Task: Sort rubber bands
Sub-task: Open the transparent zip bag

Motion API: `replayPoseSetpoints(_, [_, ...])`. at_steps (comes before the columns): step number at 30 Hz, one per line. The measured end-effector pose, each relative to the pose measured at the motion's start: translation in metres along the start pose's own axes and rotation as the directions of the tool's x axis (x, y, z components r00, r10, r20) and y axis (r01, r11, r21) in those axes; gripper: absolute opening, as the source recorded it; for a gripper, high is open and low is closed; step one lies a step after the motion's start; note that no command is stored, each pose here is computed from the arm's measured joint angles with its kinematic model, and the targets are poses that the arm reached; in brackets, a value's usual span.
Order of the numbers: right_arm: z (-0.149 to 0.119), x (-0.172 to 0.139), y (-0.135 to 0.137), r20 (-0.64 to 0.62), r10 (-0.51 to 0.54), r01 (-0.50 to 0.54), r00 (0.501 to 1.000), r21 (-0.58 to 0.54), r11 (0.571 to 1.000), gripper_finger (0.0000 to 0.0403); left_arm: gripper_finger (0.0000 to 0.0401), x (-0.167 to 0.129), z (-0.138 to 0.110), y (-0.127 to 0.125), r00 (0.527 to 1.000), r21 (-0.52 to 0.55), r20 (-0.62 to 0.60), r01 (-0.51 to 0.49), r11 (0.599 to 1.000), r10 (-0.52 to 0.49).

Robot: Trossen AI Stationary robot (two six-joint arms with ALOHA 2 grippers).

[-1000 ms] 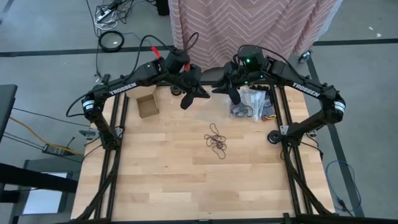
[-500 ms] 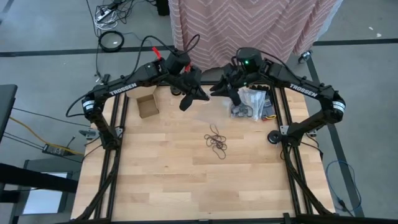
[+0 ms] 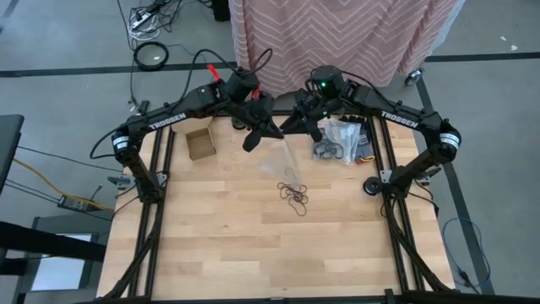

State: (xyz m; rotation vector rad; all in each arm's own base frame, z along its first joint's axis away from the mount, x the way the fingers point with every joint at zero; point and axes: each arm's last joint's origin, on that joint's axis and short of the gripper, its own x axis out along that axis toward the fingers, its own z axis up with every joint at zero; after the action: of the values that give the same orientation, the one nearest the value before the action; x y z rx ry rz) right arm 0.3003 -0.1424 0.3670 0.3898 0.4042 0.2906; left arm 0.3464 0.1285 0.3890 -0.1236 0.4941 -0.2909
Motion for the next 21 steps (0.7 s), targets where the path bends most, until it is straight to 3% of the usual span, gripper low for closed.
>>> replayPoseSetpoints(7, [0.001, -0.002, 0.004, 0.0, 0.044, -0.044, 0.999, 0.005, 0.999, 0.001, 0.0, -0.002, -0.013, 0.002, 0.986, -0.023, -0.133, -0.1, 0.995, 0.096])
replayPoseSetpoints(13, [-0.001, -0.003, 0.005, -0.017, 0.044, -0.044, 0.999, 0.025, 0.999, 0.0001, 0.0, -0.007, -0.018, 0.007, 0.975, -0.028, -0.179, -0.14, 0.99, 0.133])
replayPoseSetpoints(17, [-0.003, -0.004, 0.002, -0.029, -0.029, 0.028, 0.999, -0.011, 1.0, 0.0001, 0.0, -0.007, -0.016, 0.007, 0.977, -0.017, -0.162, -0.143, 0.99, 0.138])
replayPoseSetpoints(21, [-0.002, -0.01, -0.005, -0.015, -0.075, 0.075, 0.997, -0.009, 0.997, 0.0027, 0.0, -0.006, -0.017, 0.007, 0.977, -0.019, -0.166, -0.141, 0.99, 0.136])
